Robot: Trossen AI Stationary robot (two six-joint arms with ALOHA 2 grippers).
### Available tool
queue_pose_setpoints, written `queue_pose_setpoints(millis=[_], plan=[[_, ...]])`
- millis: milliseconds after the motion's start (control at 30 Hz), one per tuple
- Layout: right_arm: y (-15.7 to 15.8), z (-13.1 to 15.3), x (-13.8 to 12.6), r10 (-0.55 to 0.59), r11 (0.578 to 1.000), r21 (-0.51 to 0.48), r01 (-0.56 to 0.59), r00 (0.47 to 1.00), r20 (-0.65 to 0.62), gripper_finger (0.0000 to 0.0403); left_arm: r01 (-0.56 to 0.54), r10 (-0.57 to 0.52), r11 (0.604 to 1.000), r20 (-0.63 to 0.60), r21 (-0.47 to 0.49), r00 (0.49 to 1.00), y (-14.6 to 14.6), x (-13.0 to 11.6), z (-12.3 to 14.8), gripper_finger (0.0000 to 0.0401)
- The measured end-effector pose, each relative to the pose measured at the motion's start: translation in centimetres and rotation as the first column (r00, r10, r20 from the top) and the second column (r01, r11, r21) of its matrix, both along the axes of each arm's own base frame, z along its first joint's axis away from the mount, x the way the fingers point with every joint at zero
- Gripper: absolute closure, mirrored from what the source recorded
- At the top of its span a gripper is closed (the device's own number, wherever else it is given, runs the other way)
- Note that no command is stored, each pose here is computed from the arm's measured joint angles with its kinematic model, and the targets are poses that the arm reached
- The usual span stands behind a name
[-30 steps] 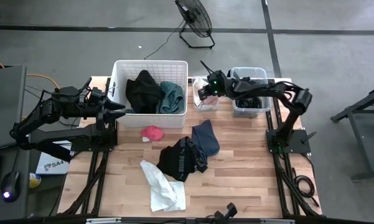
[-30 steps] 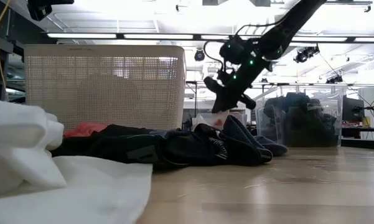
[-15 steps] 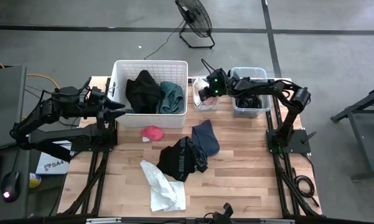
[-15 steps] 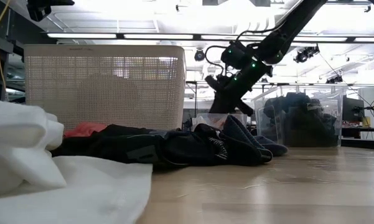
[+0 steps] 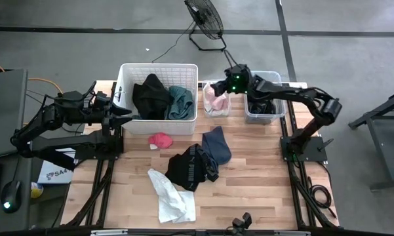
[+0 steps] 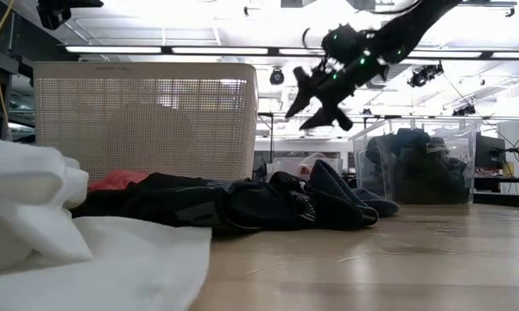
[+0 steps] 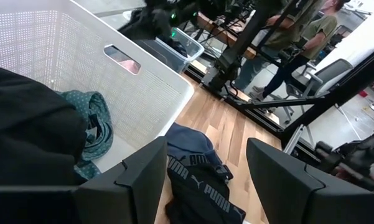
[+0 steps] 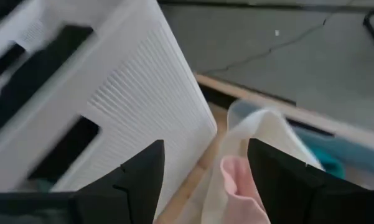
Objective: Pick & Place Cloths
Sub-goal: Put the dark blue sock into the left transparent bin
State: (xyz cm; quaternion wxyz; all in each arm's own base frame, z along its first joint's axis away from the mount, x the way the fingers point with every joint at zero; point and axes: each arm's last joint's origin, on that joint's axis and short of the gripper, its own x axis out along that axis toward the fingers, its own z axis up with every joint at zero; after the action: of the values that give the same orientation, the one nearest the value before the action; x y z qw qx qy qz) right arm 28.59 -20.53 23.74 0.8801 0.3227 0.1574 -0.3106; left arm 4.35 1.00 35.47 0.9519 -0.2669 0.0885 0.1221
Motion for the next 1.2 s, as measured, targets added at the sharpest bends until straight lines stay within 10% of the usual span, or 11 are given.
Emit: queue_pose_setpoints(millis=[467, 1200], plan=[[9.2, 4.5, -1.3, 0.298, 0.953, -0.014, -0.303, 0.944, -0.141, 0.0224, 0.041, -0.041, 0.999, -0.042, -0.006, 0.998, -0.1, -0.1, -0.4, 0.0185], [20.8, 0.0, 1.2, 0.442, 0.866, 0.012, -0.5, 0.754, -0.485, 0.0176, 0.099, -0.091, 0.991, -0.089, 0.089, 0.992, -0.2, -0.1, -0.7, 0.0185]])
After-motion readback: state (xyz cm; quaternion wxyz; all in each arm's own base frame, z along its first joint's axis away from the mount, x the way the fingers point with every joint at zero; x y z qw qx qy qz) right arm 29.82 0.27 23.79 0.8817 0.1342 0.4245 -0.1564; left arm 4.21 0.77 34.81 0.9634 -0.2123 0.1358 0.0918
